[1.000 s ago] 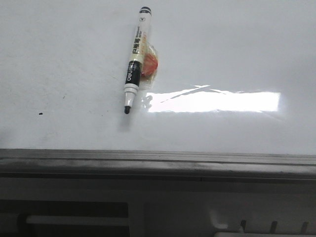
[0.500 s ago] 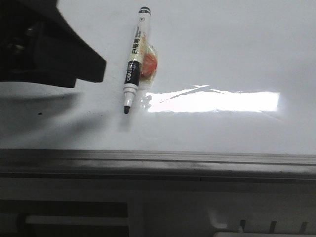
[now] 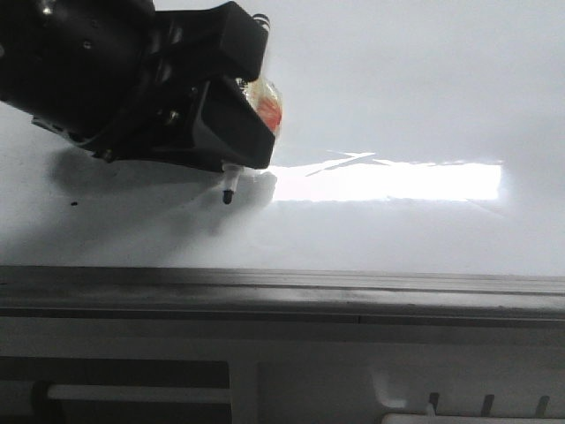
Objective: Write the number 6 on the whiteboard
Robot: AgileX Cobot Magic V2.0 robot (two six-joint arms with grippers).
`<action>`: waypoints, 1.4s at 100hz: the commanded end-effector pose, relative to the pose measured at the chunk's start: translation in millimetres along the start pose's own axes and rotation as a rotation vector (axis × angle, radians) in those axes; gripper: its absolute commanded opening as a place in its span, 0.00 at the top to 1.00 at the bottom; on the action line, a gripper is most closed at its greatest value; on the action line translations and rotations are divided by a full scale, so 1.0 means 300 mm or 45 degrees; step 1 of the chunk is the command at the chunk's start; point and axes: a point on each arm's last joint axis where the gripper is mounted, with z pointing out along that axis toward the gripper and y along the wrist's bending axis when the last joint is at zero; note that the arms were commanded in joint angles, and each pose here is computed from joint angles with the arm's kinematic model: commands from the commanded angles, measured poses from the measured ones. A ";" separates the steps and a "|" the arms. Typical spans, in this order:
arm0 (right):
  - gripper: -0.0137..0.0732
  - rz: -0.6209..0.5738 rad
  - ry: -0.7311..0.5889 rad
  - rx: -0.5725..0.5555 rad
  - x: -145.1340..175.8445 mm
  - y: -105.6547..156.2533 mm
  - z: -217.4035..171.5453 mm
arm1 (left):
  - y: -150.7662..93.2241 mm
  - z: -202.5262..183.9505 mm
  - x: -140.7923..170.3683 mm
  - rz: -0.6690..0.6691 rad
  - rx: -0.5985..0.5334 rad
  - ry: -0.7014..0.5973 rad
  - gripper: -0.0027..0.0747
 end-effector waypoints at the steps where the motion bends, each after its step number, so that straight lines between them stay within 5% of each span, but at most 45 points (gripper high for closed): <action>1: 0.36 -0.016 -0.075 0.001 -0.045 0.009 -0.003 | 0.002 -0.006 -0.028 -0.006 -0.023 -0.054 0.93; 3: 0.36 -0.020 -0.068 -0.001 -0.044 0.009 -0.003 | -0.002 -0.010 -0.028 -0.003 -0.010 -0.049 0.99; 15: 0.36 -0.166 -0.003 -0.079 -0.039 0.031 -0.010 | -0.035 -0.041 -0.022 0.120 0.104 0.011 0.99; 37: 0.36 -0.621 0.215 -0.415 -0.009 0.095 0.025 | -0.116 -0.144 -0.001 0.935 0.434 0.085 0.99; 44: 0.36 -0.691 0.236 -0.495 -0.006 0.114 0.049 | -0.124 -0.167 -0.003 1.069 0.460 0.049 0.99; 83: 0.36 -0.726 0.258 -0.725 -0.004 0.259 0.187 | -0.122 -0.177 0.001 1.157 0.463 0.055 0.99; 140: 0.38 -0.630 0.296 -0.802 0.009 0.401 0.284 | -0.131 -0.183 0.017 1.164 0.534 0.100 0.99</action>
